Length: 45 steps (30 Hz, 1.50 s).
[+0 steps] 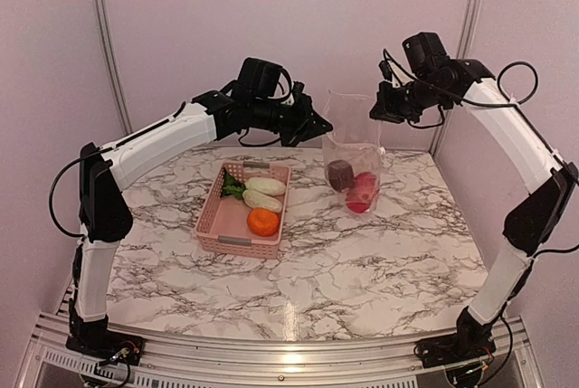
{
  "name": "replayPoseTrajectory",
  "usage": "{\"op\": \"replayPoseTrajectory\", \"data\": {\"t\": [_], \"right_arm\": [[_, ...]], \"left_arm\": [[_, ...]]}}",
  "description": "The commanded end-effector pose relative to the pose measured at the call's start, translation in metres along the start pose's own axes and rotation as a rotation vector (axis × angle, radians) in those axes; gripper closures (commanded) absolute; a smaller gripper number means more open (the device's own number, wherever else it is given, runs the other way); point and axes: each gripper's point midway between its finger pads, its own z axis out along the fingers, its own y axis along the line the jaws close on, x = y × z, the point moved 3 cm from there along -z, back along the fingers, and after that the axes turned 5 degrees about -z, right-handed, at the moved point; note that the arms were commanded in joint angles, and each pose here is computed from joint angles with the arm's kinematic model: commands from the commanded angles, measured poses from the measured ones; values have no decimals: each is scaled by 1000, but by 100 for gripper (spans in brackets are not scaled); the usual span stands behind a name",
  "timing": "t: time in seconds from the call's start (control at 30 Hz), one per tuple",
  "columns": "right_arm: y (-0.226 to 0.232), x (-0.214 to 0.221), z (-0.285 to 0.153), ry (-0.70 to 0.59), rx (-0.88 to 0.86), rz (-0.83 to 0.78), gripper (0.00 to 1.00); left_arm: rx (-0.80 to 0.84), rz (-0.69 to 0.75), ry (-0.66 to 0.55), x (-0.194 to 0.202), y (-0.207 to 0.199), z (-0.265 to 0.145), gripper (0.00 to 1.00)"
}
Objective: Place the food in the zip-top bag and seal the zipper
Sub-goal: Adjust the zipper food storage bag at the center of the board, then pick up the fake vegetable from the bin.
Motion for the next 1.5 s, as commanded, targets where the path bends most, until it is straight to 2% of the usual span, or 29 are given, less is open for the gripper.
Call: {"op": "replayPoseTrajectory", "data": {"t": [0.0, 0.03, 0.17, 0.2, 0.23, 0.33, 0.53, 0.6, 0.73, 0.83, 0.97, 1.07, 1.17, 1.3, 1.47], "right_arm": [[10, -30, -45, -167, 4, -32, 100], [11, -29, -45, -170, -7, -24, 100], [9, -2, -19, -108, -21, -5, 100], [8, 8, -11, -86, -21, -5, 100], [7, 17, -3, -68, -23, -4, 100], [8, 39, 11, -31, -43, 8, 100], [14, 58, 24, 2, -71, 15, 100], [17, 58, 26, 7, -83, 13, 100], [24, 57, 28, 18, -100, 0, 100], [25, 56, 29, 28, -102, -5, 100], [25, 57, 27, 30, -99, -6, 100], [26, 58, 26, 31, -106, -4, 100], [26, 60, 24, 32, -109, -5, 100], [26, 62, 22, 34, -110, -5, 100], [25, 65, 23, 35, -117, -6, 100]], "left_arm": [[30, 21, 61, 11, -6, 1, 96], [16, 27, 71, 13, -2, -1, 89], [-100, 112, 54, 19, 18, -19, 24], [-137, 140, 38, 19, 23, -26, 5], [-178, 167, 25, 20, 28, -34, 2], [-298, 216, 3, 23, 47, -59, 1], [-382, 303, -2, 34, 66, -102, 1], [-444, 318, -82, 29, 73, -118, 1], [-445, 376, -234, 18, 62, -146, 1], [-605, 344, -378, 3, 78, -172, 1], [-748, 377, -376, -1, 91, -183, 1], [-677, 300, -478, -2, 97, -192, 1], [-581, 235, -434, 9, 119, -186, 3], [-643, 180, -329, 25, 150, -172, 15], [-598, 116, -216, 46, 168, -152, 19]]}}
